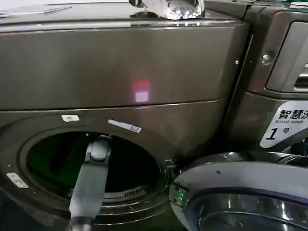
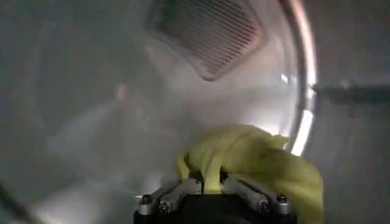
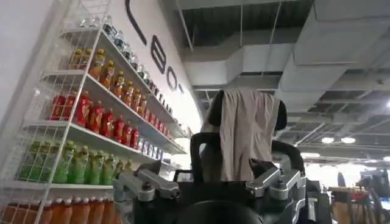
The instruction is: Grasp the clothes from the dryer.
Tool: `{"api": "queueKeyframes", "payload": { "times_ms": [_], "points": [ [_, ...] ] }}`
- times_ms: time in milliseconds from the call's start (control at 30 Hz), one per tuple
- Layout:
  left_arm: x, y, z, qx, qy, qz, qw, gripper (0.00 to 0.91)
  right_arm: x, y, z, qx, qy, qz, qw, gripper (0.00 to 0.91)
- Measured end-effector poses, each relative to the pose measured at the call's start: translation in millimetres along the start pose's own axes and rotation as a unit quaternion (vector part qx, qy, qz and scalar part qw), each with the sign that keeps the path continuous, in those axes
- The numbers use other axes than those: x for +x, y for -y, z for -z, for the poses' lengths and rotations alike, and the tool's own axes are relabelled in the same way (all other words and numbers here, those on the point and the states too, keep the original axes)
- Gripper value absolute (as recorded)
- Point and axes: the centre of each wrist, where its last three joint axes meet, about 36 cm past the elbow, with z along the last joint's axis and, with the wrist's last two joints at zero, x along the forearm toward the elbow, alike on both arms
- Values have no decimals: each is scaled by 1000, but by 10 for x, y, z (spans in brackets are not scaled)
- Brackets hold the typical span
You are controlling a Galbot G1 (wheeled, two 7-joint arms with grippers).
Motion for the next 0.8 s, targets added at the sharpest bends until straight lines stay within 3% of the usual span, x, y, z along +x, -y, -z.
{"api": "queueKeyframes", "payload": {
  "times_ms": [367,800],
  "points": [
    [209,163,94,113,2,54,992,0,21,-27,-4,-3,8,4,1000,907],
    [285,208,64,159,-9,63,985,0,21,1,75,-14,4,-4,1000,907]
  ]
}}
